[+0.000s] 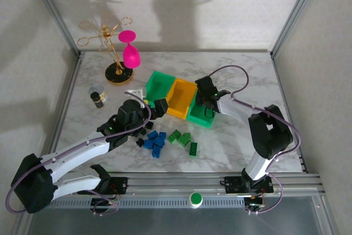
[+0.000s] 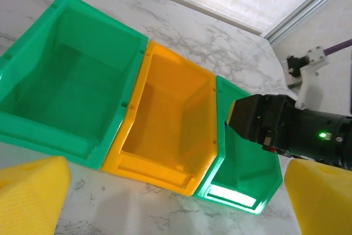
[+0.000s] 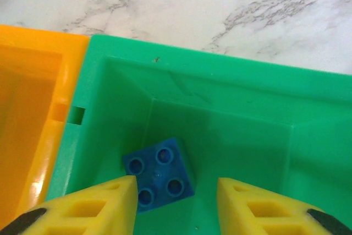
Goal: Sort the legos into containers by color
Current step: Place the lego in the container, then pick up the lego from the bottom-center of the table.
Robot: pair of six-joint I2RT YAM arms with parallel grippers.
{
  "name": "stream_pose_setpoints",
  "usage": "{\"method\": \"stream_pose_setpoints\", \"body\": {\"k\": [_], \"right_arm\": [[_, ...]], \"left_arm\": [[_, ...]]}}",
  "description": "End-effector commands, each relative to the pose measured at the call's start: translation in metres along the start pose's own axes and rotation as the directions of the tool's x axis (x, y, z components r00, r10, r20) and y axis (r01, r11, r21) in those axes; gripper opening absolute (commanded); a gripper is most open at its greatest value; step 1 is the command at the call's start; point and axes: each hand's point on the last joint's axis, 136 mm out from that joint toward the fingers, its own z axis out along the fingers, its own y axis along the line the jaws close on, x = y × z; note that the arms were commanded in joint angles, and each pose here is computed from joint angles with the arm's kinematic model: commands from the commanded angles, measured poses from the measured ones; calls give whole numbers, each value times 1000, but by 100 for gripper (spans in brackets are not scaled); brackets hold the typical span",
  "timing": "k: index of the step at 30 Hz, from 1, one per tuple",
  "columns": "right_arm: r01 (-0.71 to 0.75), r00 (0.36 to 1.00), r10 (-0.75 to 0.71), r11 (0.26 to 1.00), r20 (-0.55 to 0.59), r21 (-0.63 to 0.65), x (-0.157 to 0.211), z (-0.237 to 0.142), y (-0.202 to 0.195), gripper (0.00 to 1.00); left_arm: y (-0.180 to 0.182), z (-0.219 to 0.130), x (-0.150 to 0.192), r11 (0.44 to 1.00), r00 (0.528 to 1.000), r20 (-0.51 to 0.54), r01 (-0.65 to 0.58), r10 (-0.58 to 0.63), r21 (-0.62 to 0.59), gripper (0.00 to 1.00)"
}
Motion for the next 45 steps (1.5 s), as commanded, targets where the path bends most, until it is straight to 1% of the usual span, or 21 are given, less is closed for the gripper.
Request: {"method": "stream_pose_setpoints", "body": {"k": [1,6,11,13,14,20,22,25,29,33,37,41,45], "right_arm": [[-3,999,4,1000,52,-30,-19,-26,0,42],[13,998,-8,997,63,-73,-22,-52,10,45],[46,997,-39,991,62,-123,-5,-77,30,47],[51,997,-44,989,57,-136,2,-84,35,48],[75,997,-68,984,49,-162,13,-92,46,48],[144,989,-148,953,6,-267,62,-117,85,51],[166,984,-175,941,-5,-296,81,-123,96,53],[204,974,-227,916,-26,-345,111,-130,115,54],[260,953,-299,886,-45,-384,149,-135,138,57],[271,938,-338,854,-77,-445,185,-140,160,60],[272,929,-352,859,-113,-434,212,-137,165,61],[252,926,-350,850,-139,-463,237,-138,176,64],[248,924,-344,874,-170,-418,253,-128,173,66]], "left_arm": [[-10,-5,-17,999,999,35,2,-3,35,100],[-14,-11,-20,998,999,31,19,-21,59,99],[-8,-21,-16,999,999,13,31,-31,42,100],[0,-25,-12,999,999,-1,41,-41,13,100],[3,-28,-10,999,999,-10,45,-45,0,100],[20,-47,0,997,997,-38,61,-63,-56,100],[29,-53,2,994,997,-40,66,-70,-91,100],[43,-65,4,985,996,-33,80,-86,-155,100],[52,-78,5,978,994,-24,103,-109,-183,100],[64,-88,7,964,992,-22,116,-125,-239,100],[75,-94,11,950,991,-23,121,-133,-289,100],[84,-98,16,939,988,-13,142,-154,-312,100],[90,-100,19,931,986,0,157,-166,-331,100]]}}
